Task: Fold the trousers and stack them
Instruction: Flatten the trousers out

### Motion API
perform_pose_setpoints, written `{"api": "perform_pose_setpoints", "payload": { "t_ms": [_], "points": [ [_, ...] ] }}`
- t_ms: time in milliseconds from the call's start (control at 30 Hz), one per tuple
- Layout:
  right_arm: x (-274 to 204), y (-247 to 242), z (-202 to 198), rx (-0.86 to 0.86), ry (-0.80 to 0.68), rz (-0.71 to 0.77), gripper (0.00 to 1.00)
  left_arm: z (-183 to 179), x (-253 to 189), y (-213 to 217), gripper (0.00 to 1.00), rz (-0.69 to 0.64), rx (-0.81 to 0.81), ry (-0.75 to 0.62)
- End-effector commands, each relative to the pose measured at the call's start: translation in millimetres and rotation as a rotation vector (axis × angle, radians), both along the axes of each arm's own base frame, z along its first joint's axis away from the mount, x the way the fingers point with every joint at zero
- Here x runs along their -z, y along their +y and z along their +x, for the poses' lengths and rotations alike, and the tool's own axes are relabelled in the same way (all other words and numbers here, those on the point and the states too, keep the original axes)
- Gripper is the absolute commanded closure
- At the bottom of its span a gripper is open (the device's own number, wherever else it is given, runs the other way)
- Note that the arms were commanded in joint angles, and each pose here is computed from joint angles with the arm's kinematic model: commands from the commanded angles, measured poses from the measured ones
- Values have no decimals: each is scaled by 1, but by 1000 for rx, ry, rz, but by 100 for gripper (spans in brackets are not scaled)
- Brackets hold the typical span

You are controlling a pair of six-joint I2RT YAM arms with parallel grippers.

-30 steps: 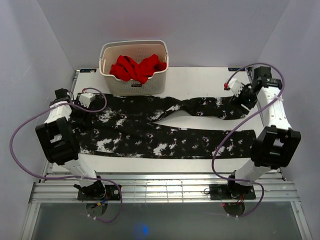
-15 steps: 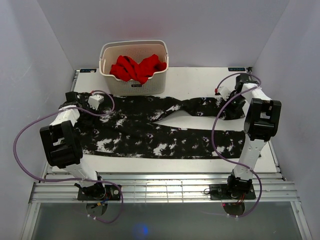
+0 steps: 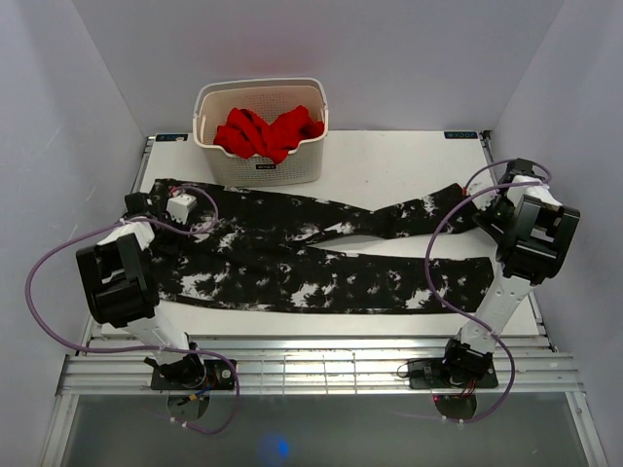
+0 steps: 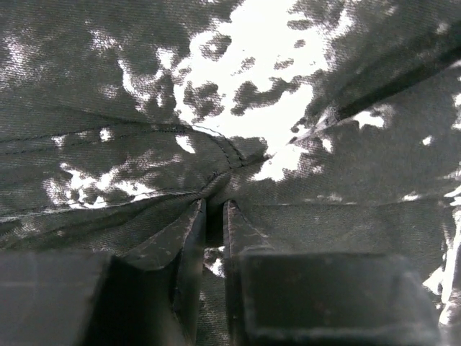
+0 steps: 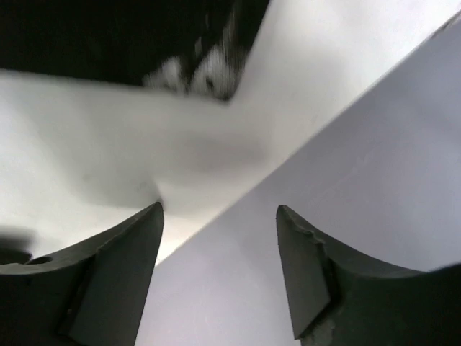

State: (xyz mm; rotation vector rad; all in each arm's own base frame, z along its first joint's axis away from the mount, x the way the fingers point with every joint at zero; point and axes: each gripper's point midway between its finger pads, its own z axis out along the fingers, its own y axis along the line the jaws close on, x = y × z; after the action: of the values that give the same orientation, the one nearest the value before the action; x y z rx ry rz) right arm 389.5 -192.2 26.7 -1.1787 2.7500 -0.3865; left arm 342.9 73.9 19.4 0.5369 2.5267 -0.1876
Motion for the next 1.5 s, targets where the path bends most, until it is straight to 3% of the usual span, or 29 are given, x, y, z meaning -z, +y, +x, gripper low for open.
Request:
{"api": "perform_pose_setpoints", "payload": {
  "t_ms": [0,133,167,267,433,667,1033,1100,1200,1233,1333,1433,1467],
  "points": [
    [-21,7,-7,-69,0,17,29,-72,40,8,71,38,-12,238],
    [-70,45,23,-154,-151,153,18,-61,-5,-22,54,-107,51,147],
    [-80,54,31,-184,-181,160,14,-57,-13,-26,52,-119,68,122],
    [-99,69,65,-250,-246,176,11,-42,-34,-38,52,-122,125,69],
    [-113,83,119,-181,-272,279,13,-35,-38,-48,52,-129,151,41],
    [-70,98,156,-226,-316,312,12,-39,-36,-53,51,-142,144,34],
    [-13,122,166,-204,-270,477,22,-40,-37,-52,50,-131,133,26],
    [-1,126,165,-176,-251,512,27,-41,-37,-52,50,-132,132,26],
    [13,131,158,-174,-201,547,52,-41,-36,-50,50,-123,125,32],
    [15,132,154,-178,-178,548,92,-42,-35,-49,50,-120,125,36],
    [-9,131,154,-201,-208,561,92,-40,-32,-47,51,-112,119,36],
    [-69,135,141,-265,-287,579,92,-35,-29,-46,51,-123,89,41],
    [-115,135,137,-317,-372,558,92,-31,-28,-43,52,-124,74,43]
  ]
}}
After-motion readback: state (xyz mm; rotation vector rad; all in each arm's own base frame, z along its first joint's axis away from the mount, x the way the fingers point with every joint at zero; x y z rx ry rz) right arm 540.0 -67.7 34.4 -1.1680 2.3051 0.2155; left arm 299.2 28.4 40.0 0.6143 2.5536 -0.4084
